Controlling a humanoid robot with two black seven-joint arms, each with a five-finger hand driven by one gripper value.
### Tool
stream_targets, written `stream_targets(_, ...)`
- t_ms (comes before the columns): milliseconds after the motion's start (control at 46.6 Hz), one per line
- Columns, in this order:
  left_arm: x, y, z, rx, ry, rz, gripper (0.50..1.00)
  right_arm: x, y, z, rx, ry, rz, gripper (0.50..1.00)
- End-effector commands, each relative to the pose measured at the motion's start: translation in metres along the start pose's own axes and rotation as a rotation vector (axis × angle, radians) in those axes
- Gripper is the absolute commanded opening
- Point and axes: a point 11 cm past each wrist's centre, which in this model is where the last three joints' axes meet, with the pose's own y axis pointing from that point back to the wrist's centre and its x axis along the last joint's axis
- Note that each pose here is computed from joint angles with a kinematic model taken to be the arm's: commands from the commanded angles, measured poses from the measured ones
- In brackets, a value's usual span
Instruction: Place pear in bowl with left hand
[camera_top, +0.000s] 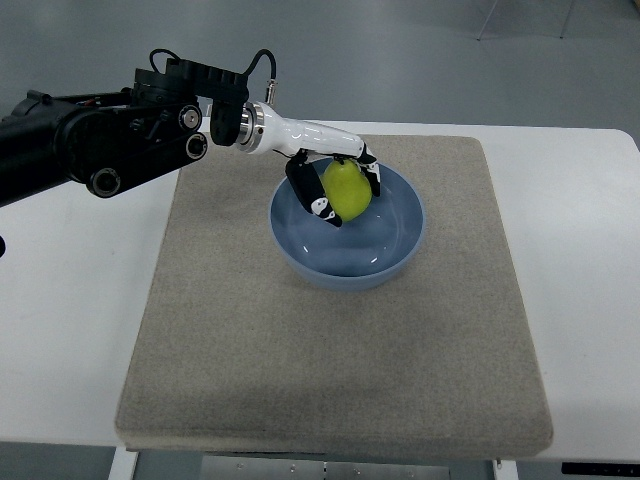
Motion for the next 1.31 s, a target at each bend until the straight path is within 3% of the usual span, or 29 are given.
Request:
stream_targets(0,0.001,0.001,0.000,-0.002,0.003,0.006,0.580,0.000,0.000,0.000,0.000,0.000,0.000,0.924)
stream_targets(43,0.001,0.001,0.000,-0.005,0.009,0.007,0.728,0.000,0.000,0.000,0.000,0.000,0.000,0.924)
stream_targets(86,-0.002,-0.001,0.000,-0.006,0.015,0.002,0.805,0.000,0.000,0.000,0.000,-0.002,0.001,0.924)
stream_targets(150,-0.004,-0.001,-0.001,-0.008,0.020,0.000,0.855,0.000,0.000,0.000,0.000,0.000,-0.001,0.924)
stream_targets(322,-0.012,-0.004,0.003,-0.025,0.029,-0.018,0.893,0.000,0.000,0.000,0.000,0.000,0.000,0.924)
stream_targets(386,-0.014,-0.005,0.003,-0.028,0.031,-0.021,0.936,0.000,0.000,0.000,0.000,0.000,0.000,0.924)
stream_targets(901,-0.004,-0.003,0.008,-0.038,0.031,0.003,0.951,0.000,0.000,0.000,0.000,0.000,-0.001,0.924)
stream_targets(1287,0.050,0.021,0.001,-0.046,0.097,0.207,0.956,0.000,0.000,0.000,0.000,0.000,-0.001,0.924)
